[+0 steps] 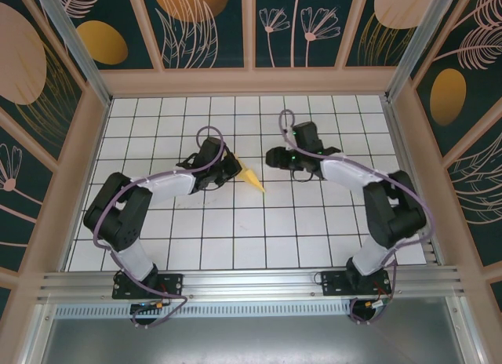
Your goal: Fold a paper plane with a square sheet of paper (pick it up from the middle)
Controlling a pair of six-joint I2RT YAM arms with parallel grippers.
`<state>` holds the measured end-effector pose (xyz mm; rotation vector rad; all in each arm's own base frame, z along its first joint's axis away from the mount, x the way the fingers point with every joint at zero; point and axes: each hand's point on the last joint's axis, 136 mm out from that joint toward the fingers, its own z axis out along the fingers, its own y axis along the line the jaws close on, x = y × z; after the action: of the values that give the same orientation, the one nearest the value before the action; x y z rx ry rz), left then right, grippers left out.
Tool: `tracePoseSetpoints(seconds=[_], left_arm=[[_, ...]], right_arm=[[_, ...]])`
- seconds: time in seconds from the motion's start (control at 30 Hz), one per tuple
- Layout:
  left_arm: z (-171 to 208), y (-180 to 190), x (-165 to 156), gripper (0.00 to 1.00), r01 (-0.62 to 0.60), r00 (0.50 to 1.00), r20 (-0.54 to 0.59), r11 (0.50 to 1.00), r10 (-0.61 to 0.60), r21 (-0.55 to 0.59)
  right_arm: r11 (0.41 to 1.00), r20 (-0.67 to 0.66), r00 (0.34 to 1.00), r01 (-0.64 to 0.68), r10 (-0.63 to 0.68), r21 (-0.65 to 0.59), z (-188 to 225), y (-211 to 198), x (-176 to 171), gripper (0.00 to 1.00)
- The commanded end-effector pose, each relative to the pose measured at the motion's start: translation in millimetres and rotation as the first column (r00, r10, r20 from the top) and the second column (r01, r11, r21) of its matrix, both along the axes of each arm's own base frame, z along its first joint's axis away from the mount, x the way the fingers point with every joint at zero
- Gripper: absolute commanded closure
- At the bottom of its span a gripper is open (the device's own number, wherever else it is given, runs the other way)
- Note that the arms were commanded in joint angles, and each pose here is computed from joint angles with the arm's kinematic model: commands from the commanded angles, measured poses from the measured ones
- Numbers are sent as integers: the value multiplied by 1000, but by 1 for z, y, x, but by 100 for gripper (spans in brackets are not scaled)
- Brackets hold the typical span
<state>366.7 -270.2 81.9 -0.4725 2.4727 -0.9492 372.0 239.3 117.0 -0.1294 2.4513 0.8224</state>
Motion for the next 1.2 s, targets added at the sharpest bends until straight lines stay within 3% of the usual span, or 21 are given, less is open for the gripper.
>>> tracePoseSetpoints(seconds=[0.0,0.2,0.33,0.67,0.93,1.17], left_arm=[[45,-25,8,100,130,980,159,989,-118,-71],[65,-66,6,100,345,916,276,921,-290,-180],[64,-78,5,100,399,898,297,886,-325,-237],[4,-78,5,100,406,906,201,897,-372,-172],[-34,-64,-2,100,389,918,118,916,-378,-98],[-48,-54,-3,100,364,929,90,931,-360,-34]], right_arm=[[982,77,980,181,-184,47,22,-39,17,49],[972,74,976,193,-205,137,31,-62,10,41],[971,48,979,192,-200,139,22,-61,6,40],[984,12,993,111,-113,139,2,-45,-8,45],[996,-60,998,-3,8,84,-29,-9,-14,59],[997,-98,992,-71,75,41,-46,12,-12,62]])
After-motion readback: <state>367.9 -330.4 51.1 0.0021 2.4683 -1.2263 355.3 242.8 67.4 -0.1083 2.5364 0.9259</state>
